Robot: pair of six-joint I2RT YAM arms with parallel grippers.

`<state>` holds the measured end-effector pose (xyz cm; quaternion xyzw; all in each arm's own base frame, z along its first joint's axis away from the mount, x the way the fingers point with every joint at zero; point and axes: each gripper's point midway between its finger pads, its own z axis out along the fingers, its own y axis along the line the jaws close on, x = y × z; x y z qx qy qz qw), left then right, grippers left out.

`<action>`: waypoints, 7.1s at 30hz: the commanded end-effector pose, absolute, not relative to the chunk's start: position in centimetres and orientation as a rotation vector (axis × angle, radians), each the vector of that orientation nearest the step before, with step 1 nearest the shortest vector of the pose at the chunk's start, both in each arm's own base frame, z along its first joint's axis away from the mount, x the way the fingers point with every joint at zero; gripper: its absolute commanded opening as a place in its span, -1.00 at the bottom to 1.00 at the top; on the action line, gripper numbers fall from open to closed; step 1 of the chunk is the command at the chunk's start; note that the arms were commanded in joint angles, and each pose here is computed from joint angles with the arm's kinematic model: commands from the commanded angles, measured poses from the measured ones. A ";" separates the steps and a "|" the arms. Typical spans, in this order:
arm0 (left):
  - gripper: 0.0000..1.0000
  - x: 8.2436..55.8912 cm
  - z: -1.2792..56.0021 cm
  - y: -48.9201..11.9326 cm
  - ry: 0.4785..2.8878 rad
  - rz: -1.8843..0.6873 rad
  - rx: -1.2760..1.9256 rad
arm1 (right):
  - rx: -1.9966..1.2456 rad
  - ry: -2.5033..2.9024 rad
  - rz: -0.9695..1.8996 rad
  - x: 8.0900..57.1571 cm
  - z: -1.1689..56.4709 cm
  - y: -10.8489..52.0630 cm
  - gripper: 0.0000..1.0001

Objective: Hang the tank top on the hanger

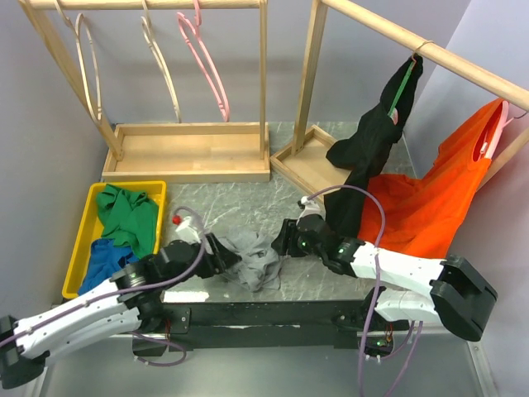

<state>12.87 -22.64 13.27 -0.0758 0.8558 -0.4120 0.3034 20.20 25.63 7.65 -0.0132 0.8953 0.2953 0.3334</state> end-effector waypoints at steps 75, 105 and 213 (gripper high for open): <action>0.40 20.8 29.2 -19.8 1.881 -0.833 -0.085 | -0.015 2.087 0.624 23.7 17.3 22.8 0.32; 0.28 42.7 51.5 -18.4 1.488 0.174 -0.355 | -0.064 2.041 0.727 20.9 21.3 21.4 0.34; -0.98 7.7 26.7 -15.6 2.168 -0.930 0.574 | 0.155 2.316 0.444 23.9 5.4 19.7 -0.79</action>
